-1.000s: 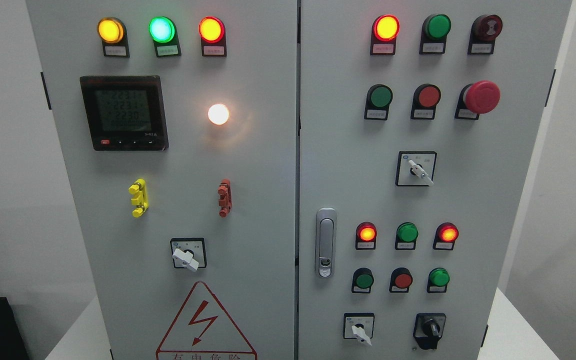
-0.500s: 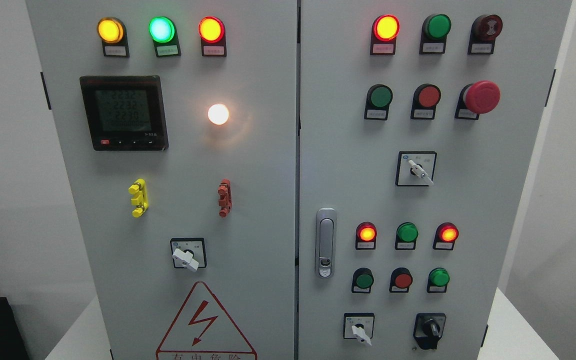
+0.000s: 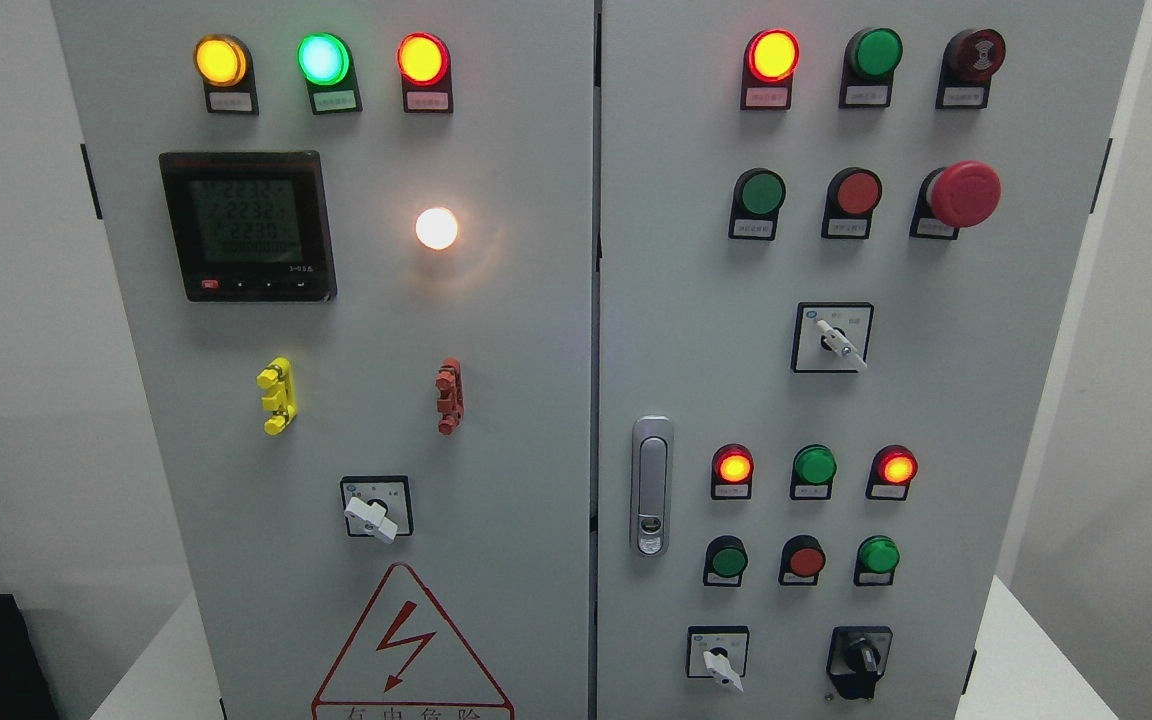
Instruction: Trip black knob to open circuit
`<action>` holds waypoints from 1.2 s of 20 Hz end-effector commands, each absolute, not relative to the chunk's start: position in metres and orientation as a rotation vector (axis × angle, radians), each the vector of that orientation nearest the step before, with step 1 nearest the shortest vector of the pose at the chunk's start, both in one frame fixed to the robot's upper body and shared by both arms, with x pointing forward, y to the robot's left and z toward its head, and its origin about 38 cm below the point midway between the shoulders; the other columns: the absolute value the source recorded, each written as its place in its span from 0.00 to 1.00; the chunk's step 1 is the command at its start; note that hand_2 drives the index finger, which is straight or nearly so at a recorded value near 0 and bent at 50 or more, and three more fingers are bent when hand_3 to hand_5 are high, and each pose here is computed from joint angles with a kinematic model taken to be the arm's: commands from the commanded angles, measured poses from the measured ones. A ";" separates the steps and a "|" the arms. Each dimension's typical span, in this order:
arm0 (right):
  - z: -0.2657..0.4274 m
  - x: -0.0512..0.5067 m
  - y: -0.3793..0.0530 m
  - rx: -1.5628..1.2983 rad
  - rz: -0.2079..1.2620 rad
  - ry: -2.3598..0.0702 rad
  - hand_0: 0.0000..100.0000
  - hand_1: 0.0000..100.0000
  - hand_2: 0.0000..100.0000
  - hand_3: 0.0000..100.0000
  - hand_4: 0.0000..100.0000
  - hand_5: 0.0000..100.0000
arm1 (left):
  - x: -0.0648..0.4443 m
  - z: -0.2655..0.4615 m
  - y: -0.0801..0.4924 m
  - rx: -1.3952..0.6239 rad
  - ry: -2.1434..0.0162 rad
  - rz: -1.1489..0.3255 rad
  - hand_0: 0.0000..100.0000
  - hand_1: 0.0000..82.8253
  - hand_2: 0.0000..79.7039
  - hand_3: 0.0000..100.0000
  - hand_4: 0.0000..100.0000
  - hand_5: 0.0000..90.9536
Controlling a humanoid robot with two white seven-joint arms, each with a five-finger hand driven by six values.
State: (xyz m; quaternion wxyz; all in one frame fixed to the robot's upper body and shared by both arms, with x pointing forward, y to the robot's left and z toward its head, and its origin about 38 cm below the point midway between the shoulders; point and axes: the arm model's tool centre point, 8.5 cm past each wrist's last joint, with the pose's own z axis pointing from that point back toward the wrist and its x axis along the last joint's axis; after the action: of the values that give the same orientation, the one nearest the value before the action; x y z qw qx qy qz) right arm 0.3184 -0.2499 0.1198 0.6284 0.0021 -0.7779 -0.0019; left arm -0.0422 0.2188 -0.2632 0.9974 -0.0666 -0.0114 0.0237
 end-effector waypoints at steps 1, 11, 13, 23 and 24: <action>0.126 0.325 -0.247 0.013 -0.010 -1.789 0.00 0.00 0.00 1.00 0.93 0.88 | -0.042 -0.263 0.219 -0.134 -0.021 0.024 0.12 0.47 0.00 0.00 0.00 0.00; 0.130 0.335 -0.245 0.020 -0.008 -1.785 0.00 0.00 0.00 1.00 0.98 0.95 | -0.043 -0.263 0.219 -0.134 -0.019 0.025 0.12 0.47 0.00 0.00 0.00 0.00; 0.129 0.337 -0.244 0.023 -0.009 -1.782 0.00 0.00 0.00 1.00 0.98 0.96 | -0.043 -0.263 0.219 -0.134 -0.019 0.025 0.12 0.47 0.00 0.00 0.00 0.00; 0.127 0.345 -0.243 0.028 -0.007 -1.769 0.00 0.00 0.00 1.00 0.99 0.96 | -0.042 -0.263 0.219 -0.134 -0.021 0.024 0.12 0.47 0.00 0.00 0.00 0.00; 0.126 0.345 -0.243 0.029 -0.008 -1.768 0.00 0.00 0.00 1.00 0.99 0.96 | -0.043 -0.263 0.219 -0.134 -0.019 0.025 0.12 0.47 0.00 0.00 0.00 0.00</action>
State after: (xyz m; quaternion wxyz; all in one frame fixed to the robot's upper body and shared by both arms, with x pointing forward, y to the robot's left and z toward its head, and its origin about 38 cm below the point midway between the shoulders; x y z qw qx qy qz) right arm 0.3409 -0.2399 0.1309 0.6291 0.0153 -0.7772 0.0075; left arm -0.0423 0.2189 -0.2632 0.9974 -0.0665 -0.0114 0.0237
